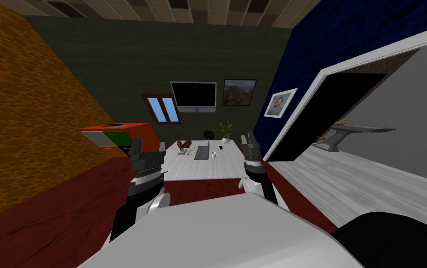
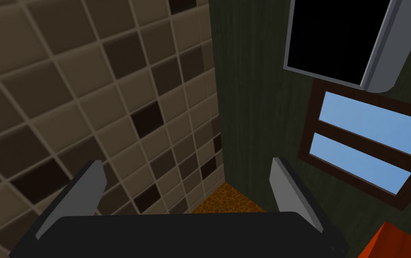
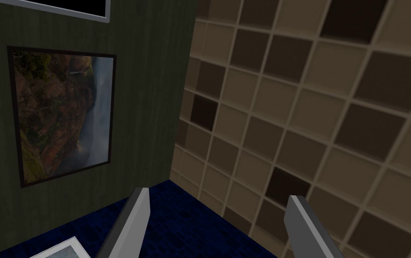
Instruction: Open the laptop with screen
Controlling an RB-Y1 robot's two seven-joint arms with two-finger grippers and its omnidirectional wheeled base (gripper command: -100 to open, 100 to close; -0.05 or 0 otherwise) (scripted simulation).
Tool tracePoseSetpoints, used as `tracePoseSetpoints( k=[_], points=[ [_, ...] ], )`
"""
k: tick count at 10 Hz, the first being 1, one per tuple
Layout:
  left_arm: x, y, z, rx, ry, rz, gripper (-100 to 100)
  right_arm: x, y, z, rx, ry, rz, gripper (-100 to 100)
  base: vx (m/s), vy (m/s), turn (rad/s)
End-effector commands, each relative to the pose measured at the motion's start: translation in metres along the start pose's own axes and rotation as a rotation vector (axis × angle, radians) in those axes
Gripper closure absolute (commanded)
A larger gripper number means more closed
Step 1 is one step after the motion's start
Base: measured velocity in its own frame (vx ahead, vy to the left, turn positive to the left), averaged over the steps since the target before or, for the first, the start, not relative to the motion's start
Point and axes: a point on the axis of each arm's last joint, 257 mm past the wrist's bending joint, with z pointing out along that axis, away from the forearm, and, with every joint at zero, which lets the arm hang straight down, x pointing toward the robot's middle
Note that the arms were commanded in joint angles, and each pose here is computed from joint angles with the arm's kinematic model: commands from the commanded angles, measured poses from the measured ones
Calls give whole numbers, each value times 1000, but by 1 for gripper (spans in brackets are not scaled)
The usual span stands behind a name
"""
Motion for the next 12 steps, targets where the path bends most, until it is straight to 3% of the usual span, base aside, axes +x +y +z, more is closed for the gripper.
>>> tracePoseSetpoints(
  k=[1,9,10,12],
  points=[
    [0,0,0,0,0,0,0,0,0,0,0,0,0,0,0,0,0],
    [0,0,0,0,0,0,0,0,0,0,0,0,0,0,0,0,0],
    [5,6,-1,-10,35,11,-100,0,0,0,0,0,0,0,6,-6,-3],
    [12,18,-2,-29,84,29,-100,0,0,0,0,0,0,0,5,-16,-7]
  ],
)
